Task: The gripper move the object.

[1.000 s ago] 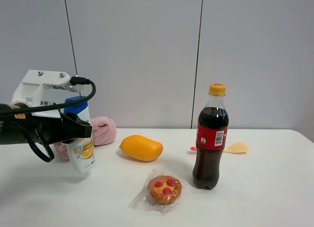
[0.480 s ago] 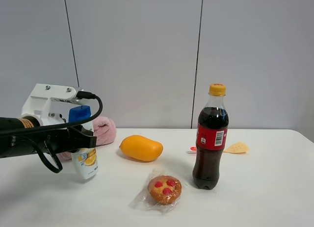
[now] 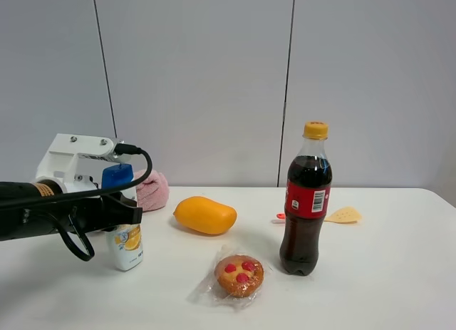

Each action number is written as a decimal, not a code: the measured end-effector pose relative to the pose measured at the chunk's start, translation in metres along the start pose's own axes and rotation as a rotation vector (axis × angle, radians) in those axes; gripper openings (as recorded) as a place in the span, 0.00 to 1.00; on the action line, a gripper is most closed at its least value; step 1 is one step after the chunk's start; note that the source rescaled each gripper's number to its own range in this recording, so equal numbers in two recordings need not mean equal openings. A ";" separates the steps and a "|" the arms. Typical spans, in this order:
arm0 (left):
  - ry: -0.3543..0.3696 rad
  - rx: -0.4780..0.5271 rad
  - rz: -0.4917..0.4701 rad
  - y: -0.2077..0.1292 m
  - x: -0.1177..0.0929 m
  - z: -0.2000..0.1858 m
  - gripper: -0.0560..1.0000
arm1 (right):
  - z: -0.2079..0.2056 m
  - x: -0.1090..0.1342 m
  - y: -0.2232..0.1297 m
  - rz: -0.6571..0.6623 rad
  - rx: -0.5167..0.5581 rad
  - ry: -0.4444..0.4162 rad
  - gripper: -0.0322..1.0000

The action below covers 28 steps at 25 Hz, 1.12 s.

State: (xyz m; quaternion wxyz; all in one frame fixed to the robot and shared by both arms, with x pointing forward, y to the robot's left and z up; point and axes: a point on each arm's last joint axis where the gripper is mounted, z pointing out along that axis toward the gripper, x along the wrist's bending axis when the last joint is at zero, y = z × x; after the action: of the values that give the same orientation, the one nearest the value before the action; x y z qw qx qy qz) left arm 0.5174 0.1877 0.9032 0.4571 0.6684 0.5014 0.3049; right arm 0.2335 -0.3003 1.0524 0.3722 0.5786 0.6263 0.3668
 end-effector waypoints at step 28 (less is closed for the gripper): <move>-0.024 -0.020 -0.079 0.001 -0.002 0.001 0.87 | 0.000 0.000 0.000 0.000 0.000 0.000 1.00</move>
State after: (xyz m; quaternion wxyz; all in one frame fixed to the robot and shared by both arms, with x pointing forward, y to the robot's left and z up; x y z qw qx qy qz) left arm 0.5177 0.1855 0.9036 0.4814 0.6471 0.5189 0.2834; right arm 0.2335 -0.3003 1.0524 0.3722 0.5786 0.6263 0.3668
